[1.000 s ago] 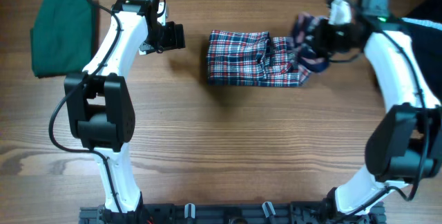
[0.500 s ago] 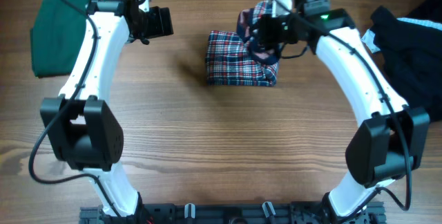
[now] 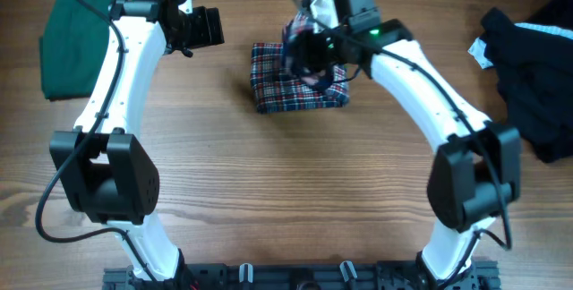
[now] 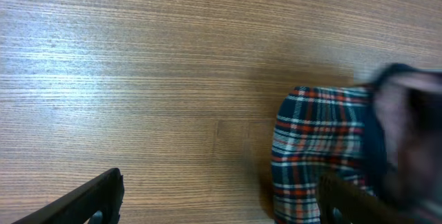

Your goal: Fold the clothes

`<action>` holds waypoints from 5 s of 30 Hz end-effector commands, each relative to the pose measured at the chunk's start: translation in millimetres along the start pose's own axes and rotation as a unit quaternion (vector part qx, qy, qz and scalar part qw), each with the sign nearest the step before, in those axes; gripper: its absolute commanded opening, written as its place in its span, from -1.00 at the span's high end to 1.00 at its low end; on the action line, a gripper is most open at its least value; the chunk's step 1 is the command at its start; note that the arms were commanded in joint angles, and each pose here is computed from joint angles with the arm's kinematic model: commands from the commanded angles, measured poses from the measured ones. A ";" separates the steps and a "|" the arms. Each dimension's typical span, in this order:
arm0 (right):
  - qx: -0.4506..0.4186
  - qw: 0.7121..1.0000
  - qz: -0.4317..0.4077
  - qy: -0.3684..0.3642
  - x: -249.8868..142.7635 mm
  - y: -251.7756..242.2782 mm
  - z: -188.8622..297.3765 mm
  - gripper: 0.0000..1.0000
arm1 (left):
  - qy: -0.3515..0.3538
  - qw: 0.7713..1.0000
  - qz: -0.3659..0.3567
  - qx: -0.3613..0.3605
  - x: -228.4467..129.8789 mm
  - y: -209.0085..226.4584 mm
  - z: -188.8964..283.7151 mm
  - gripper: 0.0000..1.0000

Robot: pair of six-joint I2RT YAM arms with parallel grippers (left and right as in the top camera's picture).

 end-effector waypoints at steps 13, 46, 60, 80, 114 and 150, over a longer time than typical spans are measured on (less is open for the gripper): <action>0.058 0.997 0.051 -0.026 13.8 39.8 5.3 -0.89 | -0.016 1.000 -0.013 0.013 3.3 2.2 9.8 -0.75; -0.193 0.980 0.000 -0.055 7.8 -21.8 -44.9 -0.31 | -0.045 0.995 0.002 0.087 13.5 27.7 13.0 0.27; -0.249 0.966 -0.012 -0.073 5.8 -17.6 -47.1 0.68 | -0.042 0.992 0.048 0.107 15.9 61.0 17.9 0.23; -0.166 0.982 0.040 -0.075 -0.2 44.6 -70.5 0.91 | -0.043 0.991 0.057 0.116 17.1 71.0 19.6 0.24; -0.160 0.975 -0.065 -0.139 61.9 -41.9 37.4 -0.99 | 0.062 0.996 -0.011 -0.069 -16.6 10.3 1.9 0.44; -0.175 0.969 -0.140 -0.106 44.4 -113.3 75.8 -0.99 | 0.080 0.983 -0.102 -0.133 -38.2 -79.7 -81.8 0.92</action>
Point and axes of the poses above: each gripper's point midway between its finger pads, its own z axis back along the fingers, its own y axis along the line the jaws close on, x = y × z, the point moved 5 cm from there along z, back along the fingers, and after that the axes turned 2 degrees about z, right-handed, at the moved point
